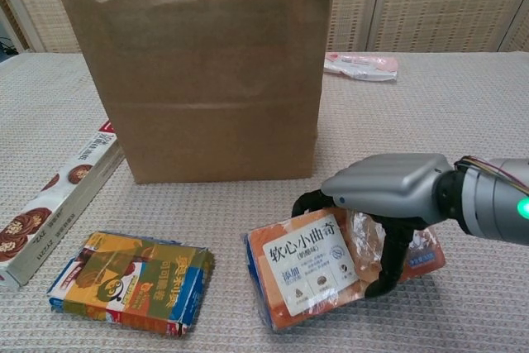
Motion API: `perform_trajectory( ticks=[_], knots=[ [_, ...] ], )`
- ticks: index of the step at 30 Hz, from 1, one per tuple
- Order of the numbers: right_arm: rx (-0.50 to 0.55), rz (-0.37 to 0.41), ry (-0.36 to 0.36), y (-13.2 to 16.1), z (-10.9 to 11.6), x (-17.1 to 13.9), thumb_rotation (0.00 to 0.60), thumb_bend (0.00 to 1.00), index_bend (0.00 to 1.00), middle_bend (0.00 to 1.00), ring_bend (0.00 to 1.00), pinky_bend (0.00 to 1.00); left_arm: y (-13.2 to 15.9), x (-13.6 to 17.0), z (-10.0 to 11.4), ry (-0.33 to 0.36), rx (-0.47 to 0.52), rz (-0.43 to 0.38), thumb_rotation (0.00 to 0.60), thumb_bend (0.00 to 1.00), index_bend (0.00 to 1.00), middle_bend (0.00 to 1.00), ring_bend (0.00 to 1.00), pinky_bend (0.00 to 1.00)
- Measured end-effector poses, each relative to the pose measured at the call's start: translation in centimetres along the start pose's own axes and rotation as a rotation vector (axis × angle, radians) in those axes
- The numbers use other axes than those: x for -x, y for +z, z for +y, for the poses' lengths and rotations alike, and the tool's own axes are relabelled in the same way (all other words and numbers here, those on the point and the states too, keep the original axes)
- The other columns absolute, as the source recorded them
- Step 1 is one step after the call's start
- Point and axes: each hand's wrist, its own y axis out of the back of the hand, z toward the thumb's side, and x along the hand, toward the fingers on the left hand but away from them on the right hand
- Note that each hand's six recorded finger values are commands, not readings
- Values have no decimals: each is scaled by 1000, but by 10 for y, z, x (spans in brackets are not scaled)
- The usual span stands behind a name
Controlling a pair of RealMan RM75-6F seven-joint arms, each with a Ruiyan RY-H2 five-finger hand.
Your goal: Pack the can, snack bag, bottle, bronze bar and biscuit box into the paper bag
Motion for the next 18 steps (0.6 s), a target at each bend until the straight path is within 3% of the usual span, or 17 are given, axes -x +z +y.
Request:
perform_trajectory(
  ticks=[4,11,18],
  knots=[
    [23,9,-61,-2,5,-3,600,466,742,699,790,981,0,0,0,0,0,0,600,394,46,0,0,0],
    [89,-1,-128,-8,22,-12,600,466,740,700,790,983,0,0,0,0,1,-1,600,395,46,0,0,0],
    [224,26,-323,-11,78,-37,600,467,734,700,785,977,0,0,0,0,0,-2,600,395,46,0,0,0]
  ],
)
